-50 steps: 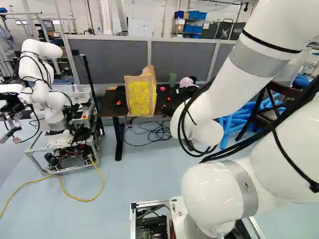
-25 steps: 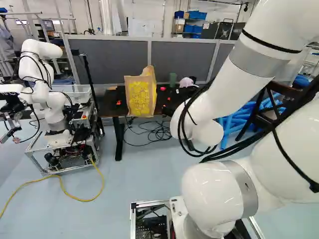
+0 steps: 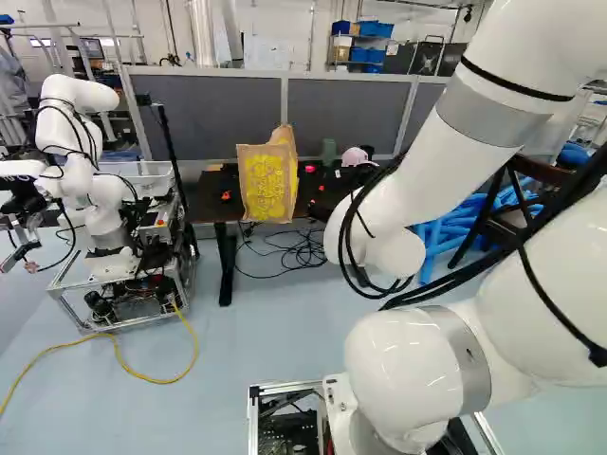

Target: Pick up the bag on the ground and place it on the table

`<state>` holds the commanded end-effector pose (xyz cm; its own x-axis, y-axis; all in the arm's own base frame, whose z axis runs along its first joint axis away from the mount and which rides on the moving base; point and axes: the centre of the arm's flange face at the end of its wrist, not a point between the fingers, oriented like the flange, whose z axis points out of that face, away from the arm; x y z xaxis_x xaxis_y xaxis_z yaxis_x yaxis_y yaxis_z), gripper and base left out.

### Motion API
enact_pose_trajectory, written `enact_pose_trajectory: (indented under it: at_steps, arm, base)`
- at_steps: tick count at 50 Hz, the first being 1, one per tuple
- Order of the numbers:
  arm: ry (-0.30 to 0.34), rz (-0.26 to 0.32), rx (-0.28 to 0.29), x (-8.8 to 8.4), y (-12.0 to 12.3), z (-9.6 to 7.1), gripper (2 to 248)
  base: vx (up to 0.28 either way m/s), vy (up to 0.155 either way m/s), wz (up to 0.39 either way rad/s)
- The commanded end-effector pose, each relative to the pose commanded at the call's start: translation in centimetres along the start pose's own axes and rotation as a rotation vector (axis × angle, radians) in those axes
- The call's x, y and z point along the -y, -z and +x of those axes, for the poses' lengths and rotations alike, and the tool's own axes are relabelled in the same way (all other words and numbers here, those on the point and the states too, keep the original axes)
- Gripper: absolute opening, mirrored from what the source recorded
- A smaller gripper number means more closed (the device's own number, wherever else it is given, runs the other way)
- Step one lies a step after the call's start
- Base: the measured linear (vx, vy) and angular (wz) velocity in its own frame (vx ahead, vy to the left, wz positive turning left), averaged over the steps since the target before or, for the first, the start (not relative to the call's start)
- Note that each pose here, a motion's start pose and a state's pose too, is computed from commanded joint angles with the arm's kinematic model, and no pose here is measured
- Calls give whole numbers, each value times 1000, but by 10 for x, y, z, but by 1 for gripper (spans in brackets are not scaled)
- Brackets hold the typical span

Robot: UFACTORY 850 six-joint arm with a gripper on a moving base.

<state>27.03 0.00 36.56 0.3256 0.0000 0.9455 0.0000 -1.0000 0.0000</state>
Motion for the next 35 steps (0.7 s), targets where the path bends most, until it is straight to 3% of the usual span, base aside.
enact_pose_trajectory:
  at_steps: [35]
  arm:
    - [0, 0, 0, 0, 0, 0, 247]
  base:
    - [0, 0, 0]
